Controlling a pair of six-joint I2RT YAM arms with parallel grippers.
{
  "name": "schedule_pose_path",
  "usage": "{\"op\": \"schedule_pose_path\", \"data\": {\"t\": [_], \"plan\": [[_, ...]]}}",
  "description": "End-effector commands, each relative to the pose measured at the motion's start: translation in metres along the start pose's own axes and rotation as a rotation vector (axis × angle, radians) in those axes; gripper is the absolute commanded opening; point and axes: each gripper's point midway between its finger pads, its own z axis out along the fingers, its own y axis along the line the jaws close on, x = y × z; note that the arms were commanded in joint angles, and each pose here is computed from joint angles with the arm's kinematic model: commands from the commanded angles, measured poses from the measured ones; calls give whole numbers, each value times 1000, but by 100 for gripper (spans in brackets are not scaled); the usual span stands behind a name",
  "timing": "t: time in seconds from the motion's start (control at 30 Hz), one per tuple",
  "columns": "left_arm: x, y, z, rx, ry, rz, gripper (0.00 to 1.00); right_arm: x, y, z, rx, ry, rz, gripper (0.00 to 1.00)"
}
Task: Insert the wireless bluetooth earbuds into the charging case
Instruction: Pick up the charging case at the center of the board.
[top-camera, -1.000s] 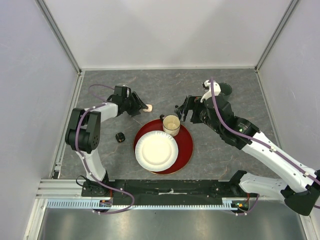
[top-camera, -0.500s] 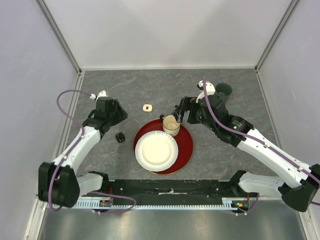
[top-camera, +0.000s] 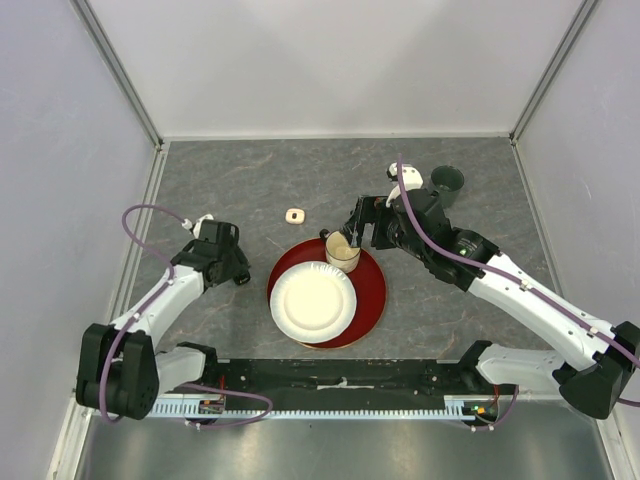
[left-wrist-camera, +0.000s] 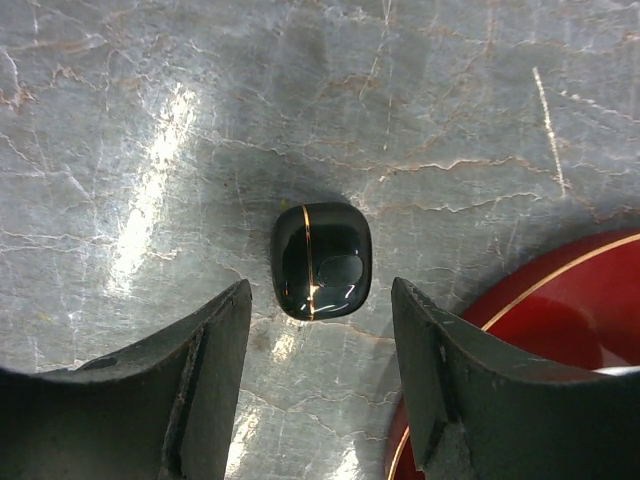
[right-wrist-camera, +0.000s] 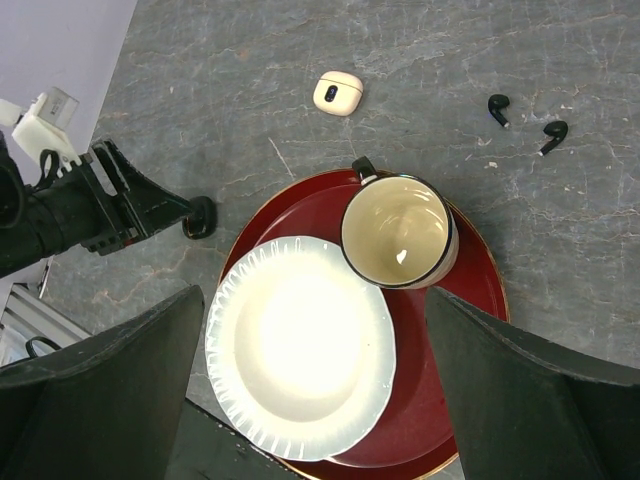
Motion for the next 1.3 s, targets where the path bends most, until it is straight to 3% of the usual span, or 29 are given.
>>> {"op": "schedule_pose_path", "data": {"t": [0.0, 0.23, 0.73, 1.27], "plan": [[2, -3, 7, -5, 18, -50, 64, -14, 6, -4, -28, -48, -2, 98], [12, -6, 16, -7, 71, -50, 63, -13, 5, -3, -25, -44, -10, 98], [26, 1, 30, -26, 121, 24, 50, -12, 5, -1, -29, -36, -13, 98], [17, -2, 33, -47, 133, 83, 58, -6, 1, -1, -22, -25, -13, 98]]}}
